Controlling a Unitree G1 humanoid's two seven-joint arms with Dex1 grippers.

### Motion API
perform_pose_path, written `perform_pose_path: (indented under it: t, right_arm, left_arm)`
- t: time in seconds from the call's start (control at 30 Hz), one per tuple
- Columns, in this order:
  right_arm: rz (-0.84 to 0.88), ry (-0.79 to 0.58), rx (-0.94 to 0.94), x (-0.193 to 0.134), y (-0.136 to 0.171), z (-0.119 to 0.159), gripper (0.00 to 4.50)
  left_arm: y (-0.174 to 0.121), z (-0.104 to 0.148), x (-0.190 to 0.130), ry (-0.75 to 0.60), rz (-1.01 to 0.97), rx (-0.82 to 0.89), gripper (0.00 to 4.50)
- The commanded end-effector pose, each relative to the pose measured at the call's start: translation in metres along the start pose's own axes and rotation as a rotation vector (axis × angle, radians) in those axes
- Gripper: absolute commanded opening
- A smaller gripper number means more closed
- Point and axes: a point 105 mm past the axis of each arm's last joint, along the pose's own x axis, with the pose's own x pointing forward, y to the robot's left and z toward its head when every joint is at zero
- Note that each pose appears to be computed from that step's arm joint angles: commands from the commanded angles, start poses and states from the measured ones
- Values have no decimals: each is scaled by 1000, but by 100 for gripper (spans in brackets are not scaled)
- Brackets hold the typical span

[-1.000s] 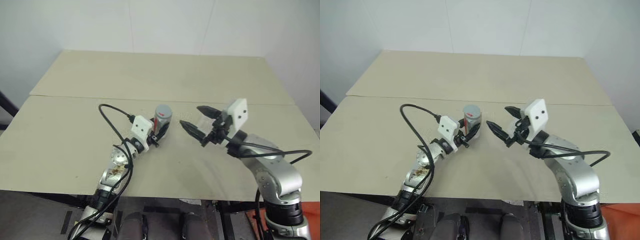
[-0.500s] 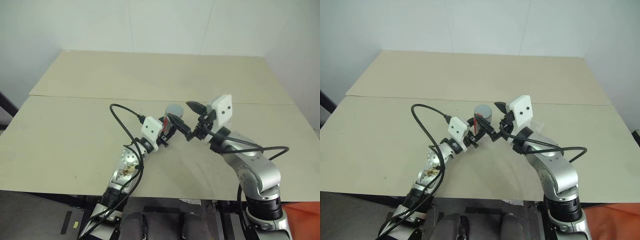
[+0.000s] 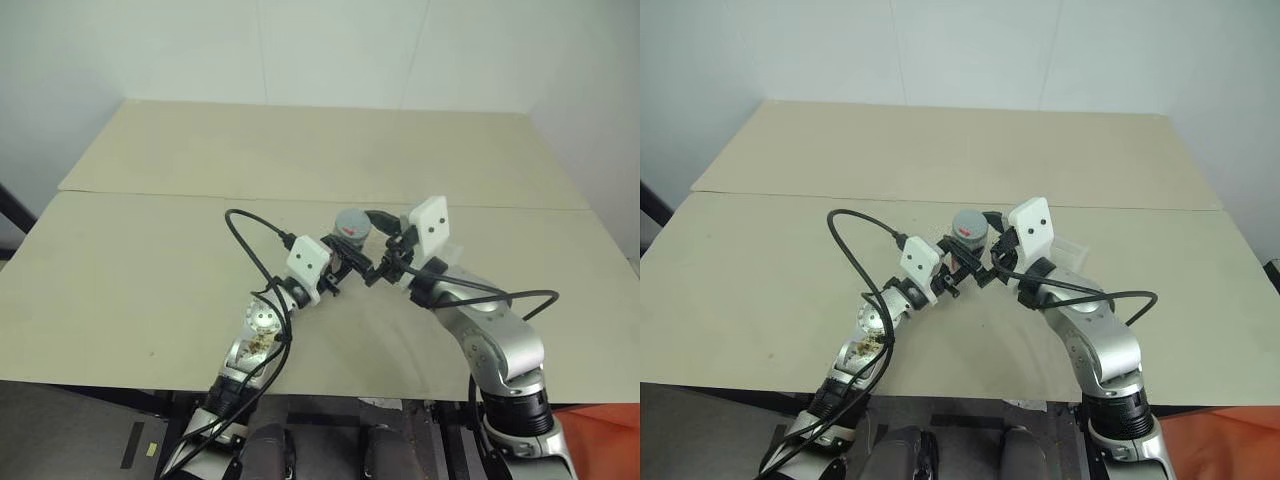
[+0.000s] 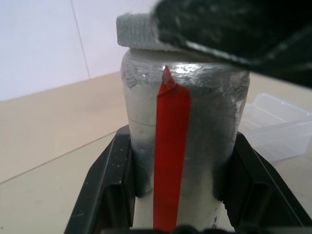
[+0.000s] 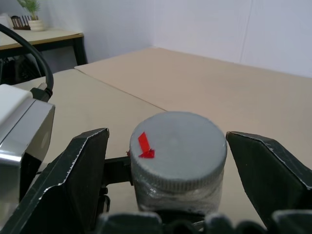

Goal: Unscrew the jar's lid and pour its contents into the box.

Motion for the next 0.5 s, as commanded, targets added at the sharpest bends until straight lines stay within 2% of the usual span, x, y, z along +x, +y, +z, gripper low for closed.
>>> perform_pose_path:
  t: [0.03,0.3,0.4,0.5]
  right_arm:
    - [0,-70,-43,2,2,16,450]
    - [-1,-77,-54,3,1,15,450]
    - [-13,-79,-67,3,-1,15,392]
    - [-21,-77,-75,3,-2,14,301]
  left_arm:
    - [-4,13,3,-53,-10,17,193]
    - [-9,13,4,-56,-16,2,193]
    - [-8,12,4,-54,-17,3,193]
    - [-8,12,4,-54,-17,3,193]
